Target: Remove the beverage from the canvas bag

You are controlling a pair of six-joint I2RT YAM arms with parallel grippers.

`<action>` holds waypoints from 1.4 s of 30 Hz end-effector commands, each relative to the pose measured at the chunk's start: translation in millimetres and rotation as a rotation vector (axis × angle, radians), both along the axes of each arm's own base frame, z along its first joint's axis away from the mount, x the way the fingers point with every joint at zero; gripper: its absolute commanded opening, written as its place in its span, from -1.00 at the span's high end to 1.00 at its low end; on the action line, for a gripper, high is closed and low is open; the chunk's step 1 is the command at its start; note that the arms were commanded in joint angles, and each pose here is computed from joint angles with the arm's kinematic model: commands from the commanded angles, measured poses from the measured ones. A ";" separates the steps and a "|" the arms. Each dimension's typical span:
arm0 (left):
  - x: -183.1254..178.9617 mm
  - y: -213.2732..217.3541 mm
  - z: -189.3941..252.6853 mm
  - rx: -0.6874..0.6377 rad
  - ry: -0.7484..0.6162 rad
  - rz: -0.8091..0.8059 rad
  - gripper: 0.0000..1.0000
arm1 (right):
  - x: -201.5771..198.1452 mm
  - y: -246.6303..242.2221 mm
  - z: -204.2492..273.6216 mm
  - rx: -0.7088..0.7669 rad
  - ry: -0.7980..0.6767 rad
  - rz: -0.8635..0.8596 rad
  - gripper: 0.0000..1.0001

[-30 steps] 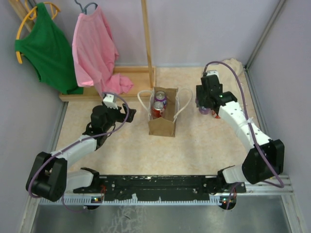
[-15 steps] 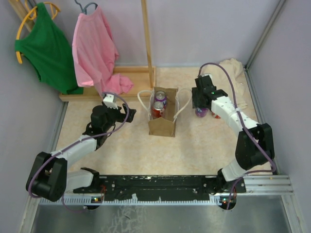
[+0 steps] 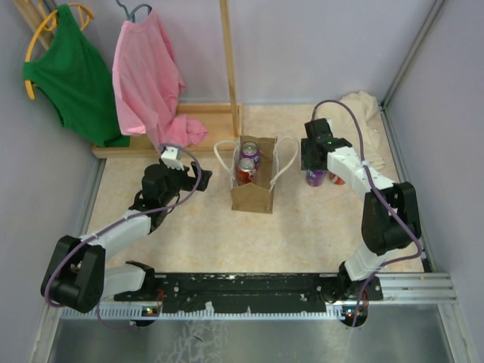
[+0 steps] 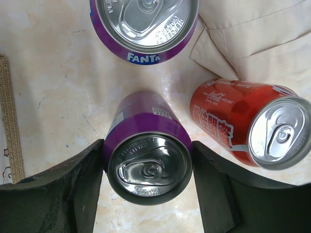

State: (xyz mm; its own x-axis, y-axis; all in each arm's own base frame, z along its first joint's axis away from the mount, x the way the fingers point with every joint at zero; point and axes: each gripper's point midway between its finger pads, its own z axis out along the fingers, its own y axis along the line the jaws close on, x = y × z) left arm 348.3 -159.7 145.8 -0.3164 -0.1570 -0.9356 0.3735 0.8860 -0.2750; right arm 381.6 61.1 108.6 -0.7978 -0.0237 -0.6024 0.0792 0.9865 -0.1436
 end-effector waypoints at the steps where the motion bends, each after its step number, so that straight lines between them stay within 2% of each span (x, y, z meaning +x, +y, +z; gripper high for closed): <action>1: 4.2 -5.4 14.7 -0.008 -0.039 -0.014 -0.99 | 31.4 3.3 31.1 0.040 -0.127 -0.033 0.94; 2: 4.2 -5.5 14.5 -0.008 -0.038 -0.014 -0.99 | 31.2 2.8 30.0 0.039 -0.122 -0.035 0.81; 5: 4.2 -5.5 14.4 -0.009 -0.038 -0.014 -0.99 | 30.6 3.1 28.3 0.043 -0.116 -0.037 0.18; 6: 4.2 -5.8 14.6 -0.010 -0.038 -0.015 -0.99 | 30.2 3.3 28.4 0.044 -0.117 -0.036 0.04; 8: 4.1 -5.8 14.9 -0.010 -0.039 -0.015 -0.99 | 30.1 3.1 30.5 0.046 -0.126 -0.036 -0.09; 14: 4.1 -6.7 13.7 -0.012 -0.034 -0.019 -0.99 | 33.4 1.6 42.4 0.039 -0.158 -0.035 -0.25; 16: 4.1 -6.8 13.7 -0.014 -0.034 -0.019 -0.99 | 35.1 1.3 49.4 0.040 -0.176 -0.036 -0.39; 23: 4.3 -6.9 14.4 -0.014 -0.036 -0.020 -0.99 | 41.2 1.1 75.1 0.047 -0.249 -0.037 -0.61; 26: 4.2 -6.8 14.4 -0.014 -0.037 -0.019 -0.99 | 42.9 -0.8 96.3 0.052 -0.306 -0.045 -0.64; 33: 3.7 -6.3 12.5 -0.014 -0.032 -0.016 -0.99 | 30.1 -6.3 200.2 0.109 -0.576 -0.087 -0.62; 38: 3.9 -8.0 12.2 -0.019 -0.031 -0.021 -0.99 | 7.8 25.1 269.5 0.152 -0.713 0.000 -0.62; 42: 3.6 -8.6 12.2 -0.022 -0.030 -0.024 -0.99 | -2.7 71.6 282.9 0.197 -0.708 0.129 -0.60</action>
State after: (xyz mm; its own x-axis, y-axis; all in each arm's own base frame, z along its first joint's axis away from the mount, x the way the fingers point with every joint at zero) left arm 348.0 -160.4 145.5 -0.3178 -0.1572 -0.9350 0.3746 0.8851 -0.2761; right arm 387.8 99.2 360.5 -0.2714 0.0859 -0.9586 0.0628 0.9955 0.0715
